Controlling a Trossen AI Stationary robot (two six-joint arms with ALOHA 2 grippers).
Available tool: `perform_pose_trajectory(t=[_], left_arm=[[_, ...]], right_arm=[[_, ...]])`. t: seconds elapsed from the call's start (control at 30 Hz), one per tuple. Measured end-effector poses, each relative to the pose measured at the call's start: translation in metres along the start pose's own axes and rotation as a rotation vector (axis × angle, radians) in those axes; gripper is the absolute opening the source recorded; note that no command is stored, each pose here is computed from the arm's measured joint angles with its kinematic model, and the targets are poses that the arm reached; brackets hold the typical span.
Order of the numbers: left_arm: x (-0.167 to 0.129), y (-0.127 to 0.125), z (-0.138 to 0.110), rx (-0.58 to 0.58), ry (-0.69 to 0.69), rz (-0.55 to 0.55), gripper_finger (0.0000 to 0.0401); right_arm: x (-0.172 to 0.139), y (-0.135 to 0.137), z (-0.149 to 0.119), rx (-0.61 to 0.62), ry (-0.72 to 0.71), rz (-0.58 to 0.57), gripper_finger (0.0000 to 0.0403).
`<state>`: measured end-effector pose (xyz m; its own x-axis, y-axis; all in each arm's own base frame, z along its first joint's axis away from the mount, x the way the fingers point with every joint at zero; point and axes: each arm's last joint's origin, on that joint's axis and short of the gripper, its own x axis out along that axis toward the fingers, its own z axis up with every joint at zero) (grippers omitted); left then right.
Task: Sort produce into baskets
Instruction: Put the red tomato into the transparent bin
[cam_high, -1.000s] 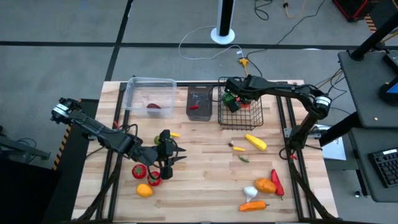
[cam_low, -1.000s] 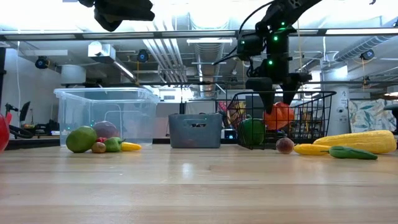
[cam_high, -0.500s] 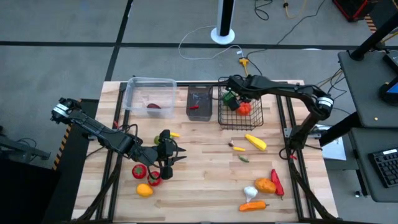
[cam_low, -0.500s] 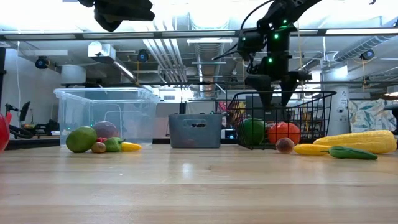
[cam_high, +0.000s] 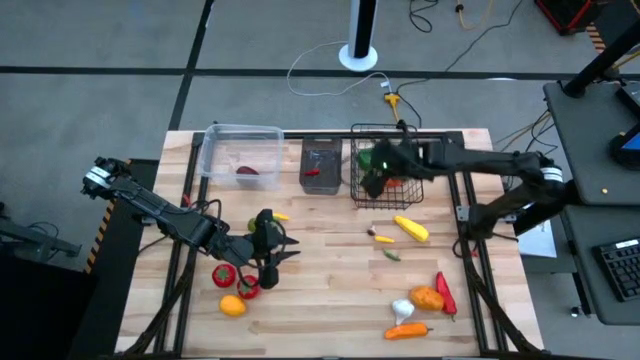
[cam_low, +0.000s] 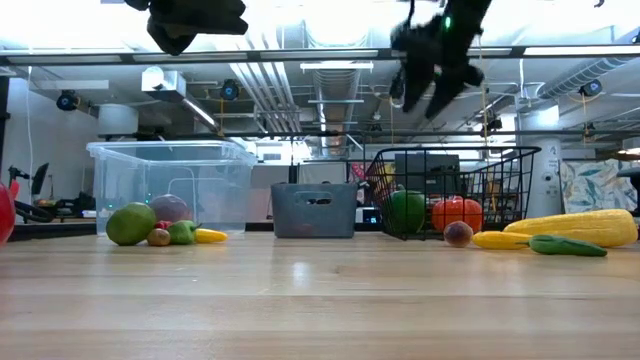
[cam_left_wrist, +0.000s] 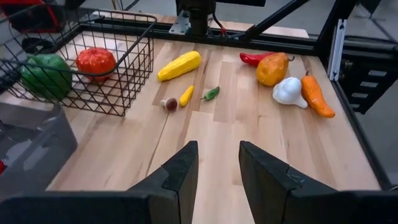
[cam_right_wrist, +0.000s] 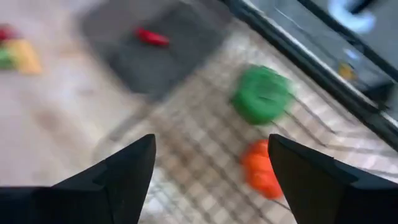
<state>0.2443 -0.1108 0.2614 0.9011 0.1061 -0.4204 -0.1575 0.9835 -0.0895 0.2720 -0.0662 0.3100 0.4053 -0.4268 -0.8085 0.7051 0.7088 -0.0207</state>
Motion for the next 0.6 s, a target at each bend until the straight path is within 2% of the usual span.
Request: perform_pose_trajectory(t=[0.1, 0.23, 0.37, 0.6], left_arm=[[0.0, 0.0, 0.0, -0.05, 0.007, -0.012, 0.01], [-0.001, -0.002, -0.001, -0.113, 0.028, -0.055, 0.01], [-0.002, -0.007, -0.003, -0.185, 0.069, -0.134, 0.01], [-0.012, -0.022, -0.006, -0.273, 0.089, -0.193, 0.01]], right_arm=[[-0.016, 0.027, -0.008, -0.061, -0.076, 0.093, 0.0293], [-0.036, 0.055, -0.024, -0.156, -0.161, 0.142, 0.0285], [-0.05, 0.075, -0.041, -0.229, -0.198, 0.182, 0.0279], [-0.066, 0.1, -0.066, -0.325, -0.207, 0.254, 0.0272]])
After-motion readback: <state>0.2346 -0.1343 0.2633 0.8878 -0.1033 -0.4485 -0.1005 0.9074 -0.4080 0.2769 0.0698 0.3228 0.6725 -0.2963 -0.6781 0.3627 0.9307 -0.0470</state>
